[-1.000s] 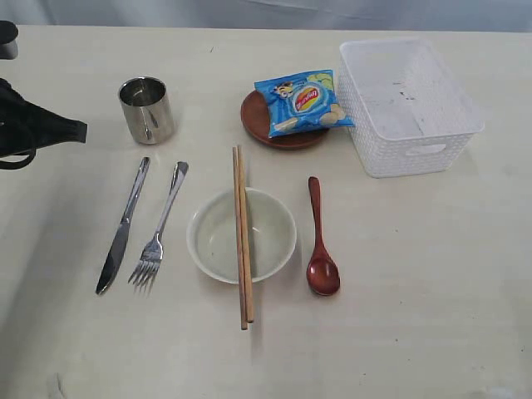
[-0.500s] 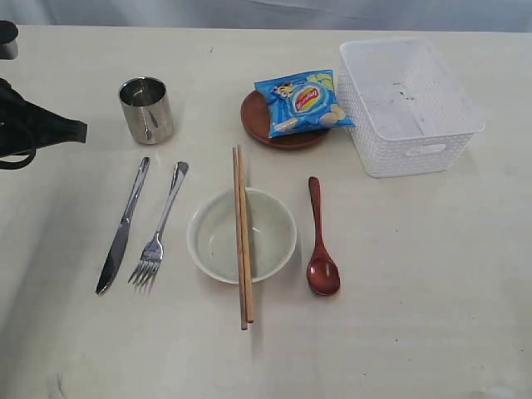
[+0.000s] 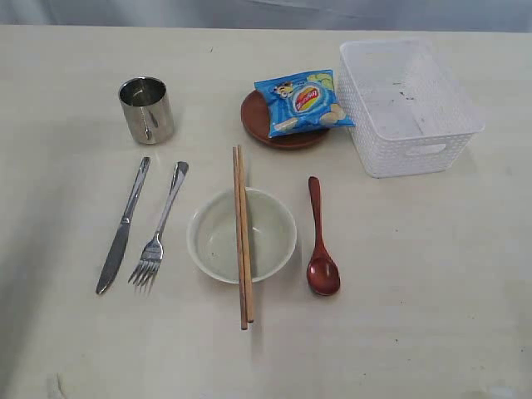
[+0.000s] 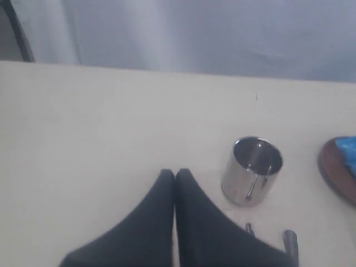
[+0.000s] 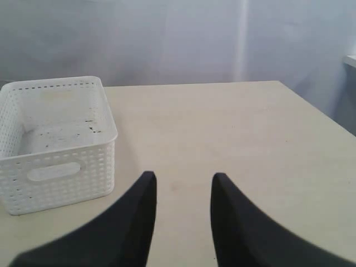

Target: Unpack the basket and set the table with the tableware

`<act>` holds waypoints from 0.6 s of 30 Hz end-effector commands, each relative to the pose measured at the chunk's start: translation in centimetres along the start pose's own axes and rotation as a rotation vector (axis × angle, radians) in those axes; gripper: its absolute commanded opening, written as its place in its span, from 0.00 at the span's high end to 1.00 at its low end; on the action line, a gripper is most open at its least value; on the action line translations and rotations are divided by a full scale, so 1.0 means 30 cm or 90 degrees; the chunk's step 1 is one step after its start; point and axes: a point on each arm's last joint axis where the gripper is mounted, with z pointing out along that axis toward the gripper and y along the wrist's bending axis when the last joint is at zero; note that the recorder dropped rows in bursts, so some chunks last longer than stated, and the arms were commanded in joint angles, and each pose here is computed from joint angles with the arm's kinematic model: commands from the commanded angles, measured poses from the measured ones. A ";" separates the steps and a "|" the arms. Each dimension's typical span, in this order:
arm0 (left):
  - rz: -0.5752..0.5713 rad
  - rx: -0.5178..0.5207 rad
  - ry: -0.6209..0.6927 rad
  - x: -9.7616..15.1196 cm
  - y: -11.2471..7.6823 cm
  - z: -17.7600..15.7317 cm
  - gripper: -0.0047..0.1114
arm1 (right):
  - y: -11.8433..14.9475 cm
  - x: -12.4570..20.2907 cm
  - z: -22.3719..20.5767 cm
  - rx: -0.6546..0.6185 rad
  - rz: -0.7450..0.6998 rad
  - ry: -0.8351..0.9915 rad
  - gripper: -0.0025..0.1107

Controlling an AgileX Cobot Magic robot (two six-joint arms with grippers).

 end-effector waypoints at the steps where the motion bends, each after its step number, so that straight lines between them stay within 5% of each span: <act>1: -0.022 -0.003 -0.092 0.091 0.033 -0.139 0.96 | 0.000 0.002 0.000 0.002 0.004 -0.003 0.69; 6: -0.047 0.005 -0.189 0.153 0.049 -0.238 0.96 | 0.000 0.002 0.000 0.002 0.011 -0.003 0.69; 18: -0.071 -0.026 -0.188 0.250 0.079 -0.285 0.96 | 0.000 0.002 0.000 0.002 0.011 -0.003 0.69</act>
